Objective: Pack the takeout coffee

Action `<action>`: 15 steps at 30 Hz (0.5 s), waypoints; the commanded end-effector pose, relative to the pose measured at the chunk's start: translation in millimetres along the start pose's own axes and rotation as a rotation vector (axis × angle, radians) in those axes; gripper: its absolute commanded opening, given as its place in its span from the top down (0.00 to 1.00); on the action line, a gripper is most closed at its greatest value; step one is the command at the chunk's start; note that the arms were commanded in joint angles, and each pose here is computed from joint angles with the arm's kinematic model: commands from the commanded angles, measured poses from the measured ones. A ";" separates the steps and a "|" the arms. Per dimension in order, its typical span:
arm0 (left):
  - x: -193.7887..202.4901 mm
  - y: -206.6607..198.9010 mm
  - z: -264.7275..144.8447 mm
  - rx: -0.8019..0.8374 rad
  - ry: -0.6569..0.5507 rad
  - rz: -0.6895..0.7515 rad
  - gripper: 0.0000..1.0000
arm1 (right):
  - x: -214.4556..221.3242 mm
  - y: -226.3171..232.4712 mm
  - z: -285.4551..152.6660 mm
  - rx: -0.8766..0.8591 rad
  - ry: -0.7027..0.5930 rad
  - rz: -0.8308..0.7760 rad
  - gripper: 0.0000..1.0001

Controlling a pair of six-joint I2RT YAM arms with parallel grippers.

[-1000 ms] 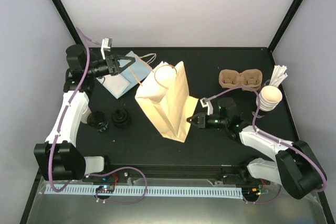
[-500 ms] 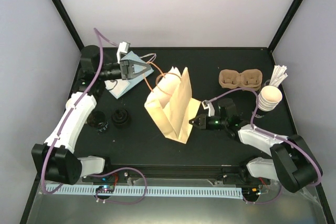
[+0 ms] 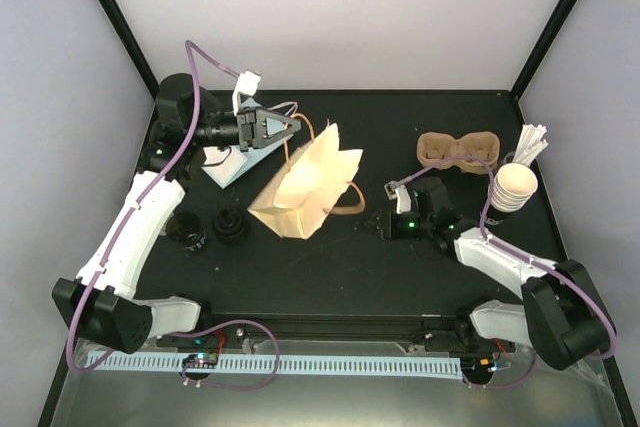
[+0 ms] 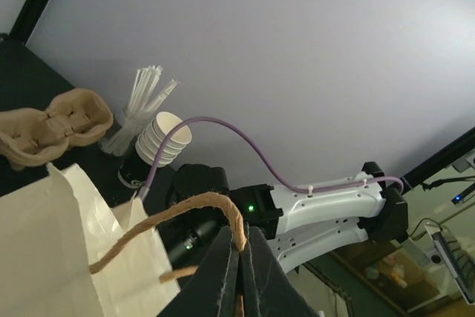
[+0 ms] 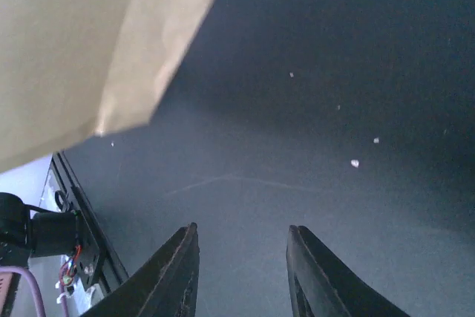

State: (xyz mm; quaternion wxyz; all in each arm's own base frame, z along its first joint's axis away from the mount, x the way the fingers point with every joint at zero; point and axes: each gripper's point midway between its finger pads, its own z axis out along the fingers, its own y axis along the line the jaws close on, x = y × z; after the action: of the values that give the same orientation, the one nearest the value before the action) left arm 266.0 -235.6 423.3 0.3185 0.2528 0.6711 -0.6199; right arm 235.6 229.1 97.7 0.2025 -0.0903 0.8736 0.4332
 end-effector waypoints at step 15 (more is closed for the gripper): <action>7.8 30.3 7.0 -0.100 0.067 -0.001 0.98 | -85.9 76.9 -75.3 0.087 -0.231 -0.325 0.63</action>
State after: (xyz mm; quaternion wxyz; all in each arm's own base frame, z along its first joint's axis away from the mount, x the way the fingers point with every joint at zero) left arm 281.9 -237.1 395.6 0.3069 0.2502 0.7082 -0.5845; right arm 261.4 220.9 195.4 0.3312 -0.1581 0.8480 0.3824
